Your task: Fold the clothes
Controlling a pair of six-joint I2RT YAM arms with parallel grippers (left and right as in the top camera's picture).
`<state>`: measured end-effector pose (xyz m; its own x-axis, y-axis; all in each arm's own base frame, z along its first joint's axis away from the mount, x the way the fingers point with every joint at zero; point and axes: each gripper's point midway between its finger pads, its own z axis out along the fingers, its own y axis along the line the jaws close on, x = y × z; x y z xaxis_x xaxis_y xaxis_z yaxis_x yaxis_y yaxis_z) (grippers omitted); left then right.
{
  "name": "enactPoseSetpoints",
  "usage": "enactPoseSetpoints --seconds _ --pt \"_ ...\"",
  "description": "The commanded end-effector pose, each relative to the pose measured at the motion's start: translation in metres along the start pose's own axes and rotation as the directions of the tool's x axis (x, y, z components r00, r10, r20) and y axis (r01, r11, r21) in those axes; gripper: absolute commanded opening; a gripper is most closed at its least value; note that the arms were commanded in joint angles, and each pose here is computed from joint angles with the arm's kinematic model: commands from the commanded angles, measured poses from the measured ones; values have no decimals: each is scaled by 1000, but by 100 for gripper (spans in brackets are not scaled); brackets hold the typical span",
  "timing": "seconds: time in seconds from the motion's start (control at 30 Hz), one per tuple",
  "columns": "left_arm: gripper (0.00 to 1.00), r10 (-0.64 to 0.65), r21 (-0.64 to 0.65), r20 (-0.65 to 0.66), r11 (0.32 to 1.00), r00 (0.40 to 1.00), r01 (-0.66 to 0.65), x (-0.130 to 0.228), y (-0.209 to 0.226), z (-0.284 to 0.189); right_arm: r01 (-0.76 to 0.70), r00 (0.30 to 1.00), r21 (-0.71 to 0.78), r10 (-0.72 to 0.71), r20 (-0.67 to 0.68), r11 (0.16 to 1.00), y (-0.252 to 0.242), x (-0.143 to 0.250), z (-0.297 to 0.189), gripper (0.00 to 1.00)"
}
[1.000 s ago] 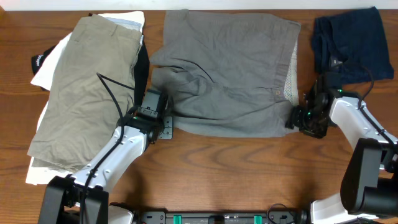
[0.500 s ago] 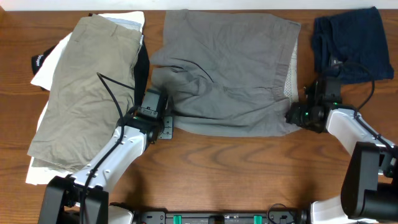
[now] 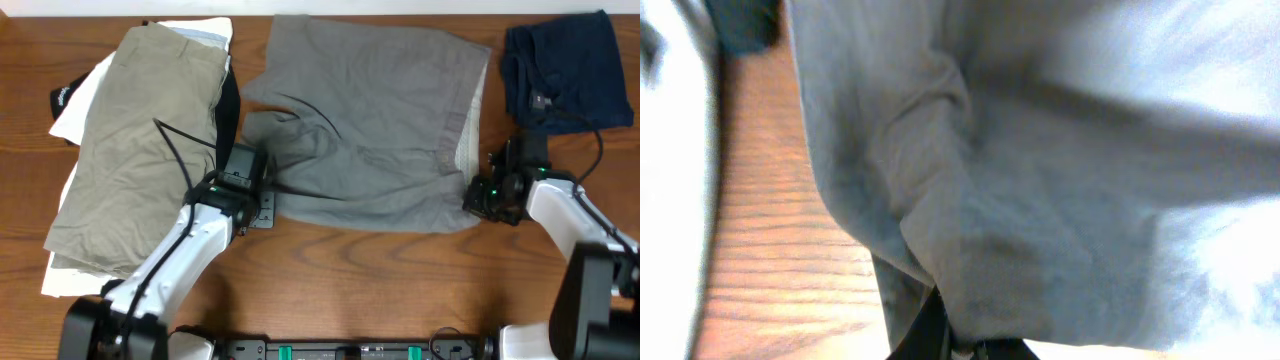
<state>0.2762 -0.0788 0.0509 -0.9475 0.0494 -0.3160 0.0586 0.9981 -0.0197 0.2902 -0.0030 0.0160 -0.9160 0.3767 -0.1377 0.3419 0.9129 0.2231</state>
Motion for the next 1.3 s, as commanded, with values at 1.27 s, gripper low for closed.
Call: enactPoseSetpoints --seconds 1.27 --pt "6 -26 81 524 997 851 -19 -150 -22 -114 25 880 -30 -8 474 999 8 -78 -172 1"
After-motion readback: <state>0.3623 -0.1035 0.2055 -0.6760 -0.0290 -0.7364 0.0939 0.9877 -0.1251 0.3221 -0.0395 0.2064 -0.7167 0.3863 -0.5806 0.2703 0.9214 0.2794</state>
